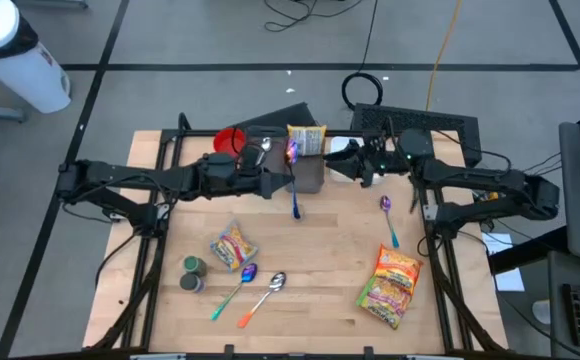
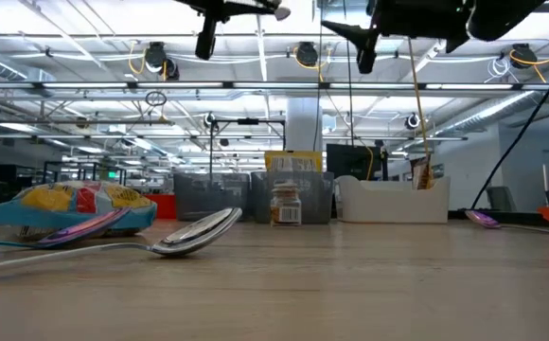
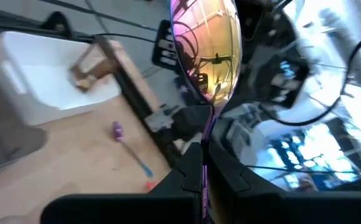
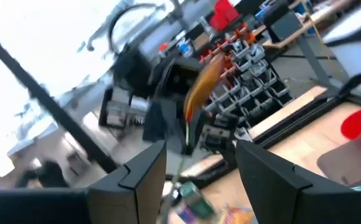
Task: Pick & Place Food Item
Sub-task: Put the top left purple and blue spoon into the left black bin
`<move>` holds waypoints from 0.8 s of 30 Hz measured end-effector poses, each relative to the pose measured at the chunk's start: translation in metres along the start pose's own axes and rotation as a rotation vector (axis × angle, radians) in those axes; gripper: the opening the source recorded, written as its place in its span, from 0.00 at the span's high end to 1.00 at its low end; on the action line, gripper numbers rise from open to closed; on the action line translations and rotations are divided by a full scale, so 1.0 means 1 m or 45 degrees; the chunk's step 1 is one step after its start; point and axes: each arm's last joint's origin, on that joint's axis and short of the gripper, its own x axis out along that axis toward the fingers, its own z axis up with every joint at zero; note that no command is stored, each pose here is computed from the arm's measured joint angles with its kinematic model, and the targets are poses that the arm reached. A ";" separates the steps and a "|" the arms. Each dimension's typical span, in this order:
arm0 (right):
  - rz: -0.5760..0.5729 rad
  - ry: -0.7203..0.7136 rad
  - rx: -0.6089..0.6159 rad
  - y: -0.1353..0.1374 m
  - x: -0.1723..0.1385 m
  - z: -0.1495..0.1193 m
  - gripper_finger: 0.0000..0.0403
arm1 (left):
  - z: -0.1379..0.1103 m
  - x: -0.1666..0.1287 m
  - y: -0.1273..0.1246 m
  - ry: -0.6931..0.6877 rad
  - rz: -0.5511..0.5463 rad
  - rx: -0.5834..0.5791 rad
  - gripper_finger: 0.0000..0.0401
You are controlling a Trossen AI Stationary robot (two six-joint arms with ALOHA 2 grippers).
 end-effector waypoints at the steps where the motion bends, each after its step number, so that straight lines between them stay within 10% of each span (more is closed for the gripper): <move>1: -0.008 -0.003 0.046 -0.004 0.002 0.000 0.54 | 0.000 0.000 0.001 -0.002 0.022 0.000 0.99; 24: -0.049 0.026 0.357 -0.034 0.029 -0.011 0.54 | -0.020 0.036 0.019 0.104 0.081 -0.070 0.99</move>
